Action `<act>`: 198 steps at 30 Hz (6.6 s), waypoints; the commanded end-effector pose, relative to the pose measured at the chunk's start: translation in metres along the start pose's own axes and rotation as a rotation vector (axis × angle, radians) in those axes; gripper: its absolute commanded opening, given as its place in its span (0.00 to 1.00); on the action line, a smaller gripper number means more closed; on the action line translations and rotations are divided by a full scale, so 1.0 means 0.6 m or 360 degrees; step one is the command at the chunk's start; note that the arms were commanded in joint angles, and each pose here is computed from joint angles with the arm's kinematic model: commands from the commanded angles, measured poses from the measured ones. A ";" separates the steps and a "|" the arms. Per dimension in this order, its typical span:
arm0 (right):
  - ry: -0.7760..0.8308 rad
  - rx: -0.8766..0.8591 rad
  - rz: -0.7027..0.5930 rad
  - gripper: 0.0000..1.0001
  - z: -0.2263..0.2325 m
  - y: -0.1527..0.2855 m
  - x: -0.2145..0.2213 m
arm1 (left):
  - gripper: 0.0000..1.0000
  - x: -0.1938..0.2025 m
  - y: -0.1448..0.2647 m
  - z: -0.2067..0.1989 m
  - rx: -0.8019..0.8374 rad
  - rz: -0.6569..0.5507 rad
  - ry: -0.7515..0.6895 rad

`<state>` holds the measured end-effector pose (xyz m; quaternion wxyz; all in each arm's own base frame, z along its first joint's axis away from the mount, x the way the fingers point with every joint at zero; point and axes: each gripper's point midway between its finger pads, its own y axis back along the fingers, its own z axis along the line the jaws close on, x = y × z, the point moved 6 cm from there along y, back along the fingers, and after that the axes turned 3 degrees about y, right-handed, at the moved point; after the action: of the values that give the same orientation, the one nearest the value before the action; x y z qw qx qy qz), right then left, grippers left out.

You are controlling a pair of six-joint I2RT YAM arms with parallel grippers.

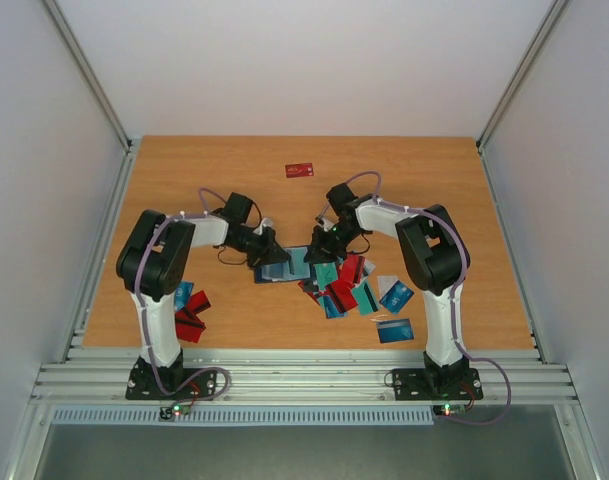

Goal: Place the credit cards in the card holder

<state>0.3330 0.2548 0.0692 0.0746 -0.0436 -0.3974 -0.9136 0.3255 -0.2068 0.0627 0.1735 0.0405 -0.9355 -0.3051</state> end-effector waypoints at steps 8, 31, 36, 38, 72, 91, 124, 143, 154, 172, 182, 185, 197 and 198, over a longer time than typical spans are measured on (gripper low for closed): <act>0.0029 -0.0028 0.0051 0.14 0.007 -0.009 0.008 | 0.04 0.000 -0.032 0.027 -0.0203 0.0010 -0.0003; 0.0190 -0.0107 -0.0118 0.23 0.082 0.084 -0.002 | 0.79 0.041 0.052 -0.031 -0.0447 -0.0056 -0.0228; 0.0179 -0.0190 -0.0104 0.24 0.091 0.086 0.001 | 0.99 0.053 0.067 -0.036 -0.0502 -0.0054 -0.0250; 0.0157 -0.0239 -0.0087 0.25 0.092 0.080 0.001 | 1.00 0.058 0.075 -0.037 -0.0528 -0.0072 -0.0263; 0.0036 -0.0313 0.0057 0.29 0.081 0.012 0.008 | 0.00 0.050 0.045 0.025 -0.0676 -0.0036 -0.0350; 0.0051 -0.0268 0.0218 0.32 0.074 -0.038 0.017 | 0.00 0.044 0.029 0.057 -0.0750 0.0008 -0.0314; 0.0139 -0.0183 0.0315 0.08 0.093 -0.066 0.029 | 0.00 0.050 0.037 0.036 -0.0669 -0.0029 -0.0311; 0.0239 0.0296 0.0293 0.01 0.101 -0.016 0.025 | 0.33 0.084 0.150 -0.031 -0.0765 -0.0273 -0.0435; 0.0379 0.0648 0.0360 0.01 0.123 -0.030 0.036 | 0.26 0.052 0.183 0.070 -0.1110 -0.0367 -0.0341; 0.0482 0.0812 0.0443 0.11 0.170 -0.072 0.054 | 0.21 0.032 0.129 0.138 -0.1061 -0.0238 -0.0261; 0.0430 0.0466 0.0443 0.21 0.223 -0.087 0.057 | 0.20 0.033 0.113 0.140 -0.0970 -0.0201 -0.0245; 0.0415 0.0407 0.0449 0.26 0.231 -0.090 0.057 | 0.20 0.033 0.113 0.141 -0.0965 -0.0198 -0.0245; 0.0329 0.0156 0.0550 0.38 0.235 -0.138 0.048 | 0.20 0.036 0.116 0.130 -0.0917 -0.0202 -0.0261; 0.0333 0.0134 0.0550 0.38 0.238 -0.138 0.048 | 0.20 0.037 0.118 0.126 -0.0913 -0.0207 -0.0269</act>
<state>0.2945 0.3979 0.1106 0.2681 -0.0036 -0.4480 -0.8529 0.2853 -0.1138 0.0717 0.0757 0.0312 -0.8257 -0.5582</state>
